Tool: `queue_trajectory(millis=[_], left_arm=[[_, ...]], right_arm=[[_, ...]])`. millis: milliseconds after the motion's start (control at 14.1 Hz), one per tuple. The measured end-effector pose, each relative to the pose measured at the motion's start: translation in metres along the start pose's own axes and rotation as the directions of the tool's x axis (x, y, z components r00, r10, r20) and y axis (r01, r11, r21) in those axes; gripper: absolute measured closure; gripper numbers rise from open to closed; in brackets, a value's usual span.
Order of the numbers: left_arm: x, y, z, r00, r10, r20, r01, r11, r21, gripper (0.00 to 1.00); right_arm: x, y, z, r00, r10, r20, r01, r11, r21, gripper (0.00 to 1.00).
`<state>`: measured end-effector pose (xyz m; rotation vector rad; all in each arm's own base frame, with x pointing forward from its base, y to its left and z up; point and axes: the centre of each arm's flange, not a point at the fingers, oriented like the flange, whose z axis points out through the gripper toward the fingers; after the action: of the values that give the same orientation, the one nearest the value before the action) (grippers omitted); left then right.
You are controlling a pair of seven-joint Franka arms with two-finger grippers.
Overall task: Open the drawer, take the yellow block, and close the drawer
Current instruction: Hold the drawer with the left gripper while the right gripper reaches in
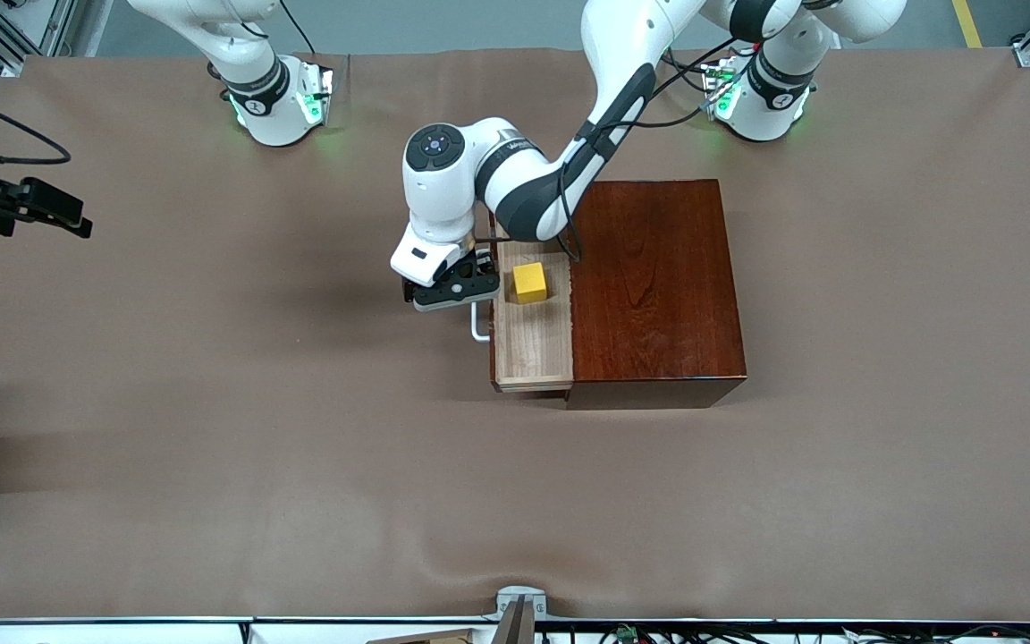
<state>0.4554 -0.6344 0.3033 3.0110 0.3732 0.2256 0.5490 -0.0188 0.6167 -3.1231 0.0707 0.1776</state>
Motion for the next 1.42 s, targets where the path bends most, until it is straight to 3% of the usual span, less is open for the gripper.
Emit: queue_trajectory(millis=[355, 639, 852, 1206, 1419], left_arm=[[0.014, 0.002, -0.051, 1.0, -0.02, -0.001, 0.02, 1.0, 0.01, 0.0], [0.067, -0.03, -0.164, 0.996, -0.092, -0.011, 0.092, 0.996, 0.008, 0.0], [0.136, -0.099, -0.241, 0.992, -0.13, 0.003, 0.129, 0.99, 0.059, 0.0], [0.237, -0.239, -0.323, 0.993, -0.108, 0.04, 0.103, 0.988, 0.117, 0.0], [0.269, -0.302, -0.344, 0.995, -0.068, 0.074, 0.057, 0.988, 0.141, 0.0]], right_arm=[[0.016, 0.004, 0.023, 0.999, 0.015, 0.04, -0.015, 1.0, 0.002, 0.0], [0.015, -0.002, 0.023, 0.977, 0.206, 0.046, -0.207, 0.978, 0.003, 0.0], [0.013, -0.018, 0.024, 0.942, 0.33, 0.063, -0.331, 0.944, 0.005, 0.0], [0.016, -0.069, 0.036, 0.933, 0.344, 0.11, -0.35, 0.936, 0.041, 0.0], [0.017, -0.105, 0.048, 0.879, 0.45, 0.157, -0.461, 0.887, 0.038, 0.0]])
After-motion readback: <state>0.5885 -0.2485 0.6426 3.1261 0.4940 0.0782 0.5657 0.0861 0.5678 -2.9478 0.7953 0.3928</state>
